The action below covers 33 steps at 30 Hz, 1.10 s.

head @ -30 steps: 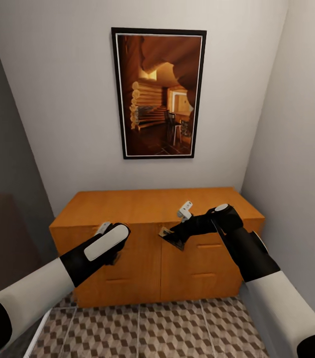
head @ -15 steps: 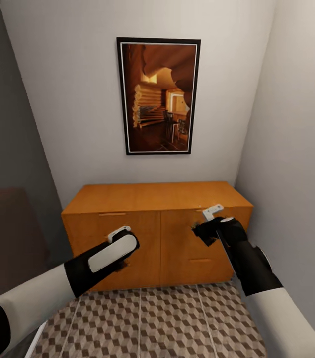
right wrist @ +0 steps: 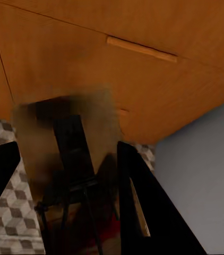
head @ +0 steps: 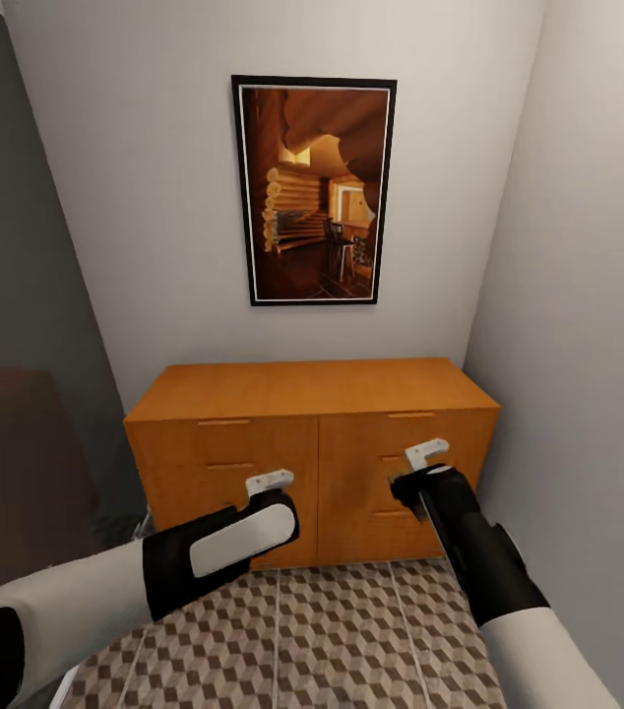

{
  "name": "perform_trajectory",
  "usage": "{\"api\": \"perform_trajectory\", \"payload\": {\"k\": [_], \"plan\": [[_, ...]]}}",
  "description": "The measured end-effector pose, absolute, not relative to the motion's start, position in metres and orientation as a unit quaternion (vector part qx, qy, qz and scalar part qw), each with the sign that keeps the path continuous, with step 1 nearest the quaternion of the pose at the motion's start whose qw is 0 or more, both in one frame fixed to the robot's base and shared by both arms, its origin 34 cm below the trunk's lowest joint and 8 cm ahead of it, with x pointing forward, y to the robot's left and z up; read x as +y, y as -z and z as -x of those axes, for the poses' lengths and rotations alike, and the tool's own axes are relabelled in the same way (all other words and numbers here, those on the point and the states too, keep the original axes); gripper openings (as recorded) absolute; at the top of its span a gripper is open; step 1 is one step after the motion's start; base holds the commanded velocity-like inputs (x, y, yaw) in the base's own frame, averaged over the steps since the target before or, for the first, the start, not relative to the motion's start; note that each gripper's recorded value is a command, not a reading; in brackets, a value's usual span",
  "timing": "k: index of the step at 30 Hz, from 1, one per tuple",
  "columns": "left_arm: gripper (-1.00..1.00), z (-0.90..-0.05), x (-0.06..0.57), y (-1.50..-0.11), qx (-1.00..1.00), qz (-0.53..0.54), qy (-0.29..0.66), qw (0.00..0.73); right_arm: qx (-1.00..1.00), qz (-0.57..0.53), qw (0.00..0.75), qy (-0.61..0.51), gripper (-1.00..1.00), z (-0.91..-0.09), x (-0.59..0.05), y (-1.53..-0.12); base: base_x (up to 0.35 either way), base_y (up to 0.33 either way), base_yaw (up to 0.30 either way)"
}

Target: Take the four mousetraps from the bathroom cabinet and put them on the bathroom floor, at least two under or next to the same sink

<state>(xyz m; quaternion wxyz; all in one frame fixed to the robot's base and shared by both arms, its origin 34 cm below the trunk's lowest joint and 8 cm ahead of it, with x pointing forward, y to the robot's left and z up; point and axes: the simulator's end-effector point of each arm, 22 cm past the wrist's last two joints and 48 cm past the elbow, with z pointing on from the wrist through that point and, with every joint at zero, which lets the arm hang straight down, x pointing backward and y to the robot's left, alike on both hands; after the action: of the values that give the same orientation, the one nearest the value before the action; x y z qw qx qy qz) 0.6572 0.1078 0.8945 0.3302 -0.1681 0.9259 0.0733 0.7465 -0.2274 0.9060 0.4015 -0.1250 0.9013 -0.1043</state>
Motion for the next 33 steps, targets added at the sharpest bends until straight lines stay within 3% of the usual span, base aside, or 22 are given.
{"api": "perform_trajectory", "payload": {"k": [9,33], "plan": [[-1.0,-0.647,0.079,-0.867,0.936,0.099,-0.039,0.335,0.916,0.131,0.364,0.104,-1.0,-0.723,-0.231,-0.861,0.0,0.0,0.0],[-1.0,-0.601,0.125,-0.785,0.951,0.087,-0.091,0.283,0.923,0.188,0.329,0.075,-1.0,-0.699,-0.22,-0.746,0.0,0.0,0.0]]}}
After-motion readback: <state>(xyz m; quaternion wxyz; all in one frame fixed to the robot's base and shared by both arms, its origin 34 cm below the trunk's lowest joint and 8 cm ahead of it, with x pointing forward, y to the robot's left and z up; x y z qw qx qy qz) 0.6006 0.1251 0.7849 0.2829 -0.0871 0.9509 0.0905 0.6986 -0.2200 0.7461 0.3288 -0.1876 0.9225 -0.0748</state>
